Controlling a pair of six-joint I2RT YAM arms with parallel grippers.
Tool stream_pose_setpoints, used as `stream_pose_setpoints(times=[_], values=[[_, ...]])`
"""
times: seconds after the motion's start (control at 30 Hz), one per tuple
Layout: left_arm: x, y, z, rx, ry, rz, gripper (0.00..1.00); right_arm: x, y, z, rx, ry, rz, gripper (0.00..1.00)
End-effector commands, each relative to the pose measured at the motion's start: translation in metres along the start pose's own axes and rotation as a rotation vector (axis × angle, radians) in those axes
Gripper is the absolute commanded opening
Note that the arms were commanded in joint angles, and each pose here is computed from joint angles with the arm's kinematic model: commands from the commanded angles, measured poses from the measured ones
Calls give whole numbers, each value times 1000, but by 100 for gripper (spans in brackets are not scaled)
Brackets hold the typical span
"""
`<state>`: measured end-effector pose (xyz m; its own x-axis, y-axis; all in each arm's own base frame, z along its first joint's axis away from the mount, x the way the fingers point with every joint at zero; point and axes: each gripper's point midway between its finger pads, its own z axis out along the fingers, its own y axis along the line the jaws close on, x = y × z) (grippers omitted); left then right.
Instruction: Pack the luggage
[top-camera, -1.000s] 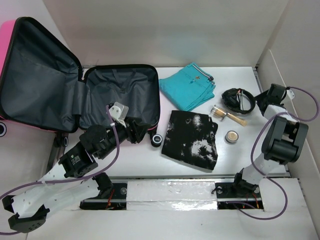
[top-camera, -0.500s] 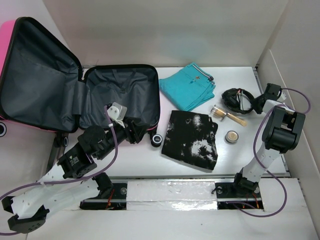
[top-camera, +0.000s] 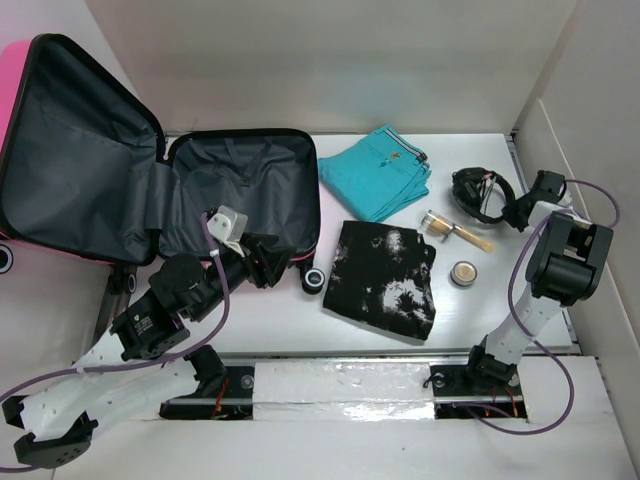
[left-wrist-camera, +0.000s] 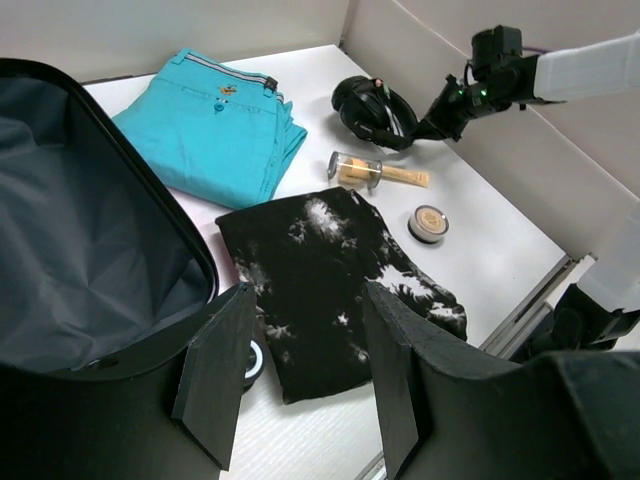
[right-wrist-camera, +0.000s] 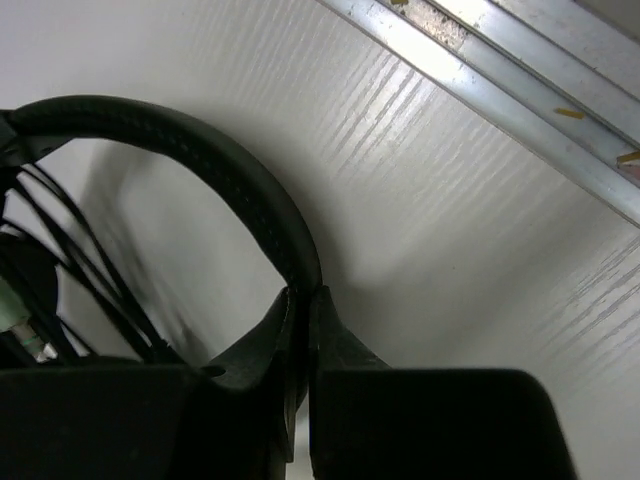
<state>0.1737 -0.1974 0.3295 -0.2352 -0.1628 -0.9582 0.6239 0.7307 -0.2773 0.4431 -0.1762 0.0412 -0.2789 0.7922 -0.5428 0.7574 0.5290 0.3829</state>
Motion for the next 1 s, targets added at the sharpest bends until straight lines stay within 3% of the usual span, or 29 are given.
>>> stream_pose_setpoints(times=[0.0, 0.07, 0.23, 0.37, 0.47, 0.5, 0.6, 0.63, 0.77, 0.97], values=[[-11, 0, -2, 1, -53, -5, 44, -14, 22, -25, -168, -31, 44, 0], [-9, 0, 0, -1, -45, -3, 45, -35, 55, -57, -337, -106, 58, 0], [-8, 1, 1, -11, -39, -1, 44, -72, 118, -141, -571, -247, 17, 0], [-11, 6, 0, -37, -55, -8, 44, -48, 180, -205, -723, -269, -126, 0], [-14, 10, -3, -57, -72, -17, 44, 11, 238, -247, -853, -224, -251, 0], [-17, 11, -5, -61, -84, -20, 44, 52, 263, -268, -925, -174, -312, 0], [-20, 15, -9, -80, -105, -31, 44, 108, 304, -291, -996, -127, -407, 0], [-23, 16, -11, -83, -117, -35, 44, 149, 320, -310, -1047, -81, -470, 0], [-27, 20, -15, -99, -138, -41, 43, 239, 373, -332, -1110, -4, -608, 0], [-25, 20, -14, -102, -133, -39, 43, 339, 400, -333, -1107, 77, -724, 0]])
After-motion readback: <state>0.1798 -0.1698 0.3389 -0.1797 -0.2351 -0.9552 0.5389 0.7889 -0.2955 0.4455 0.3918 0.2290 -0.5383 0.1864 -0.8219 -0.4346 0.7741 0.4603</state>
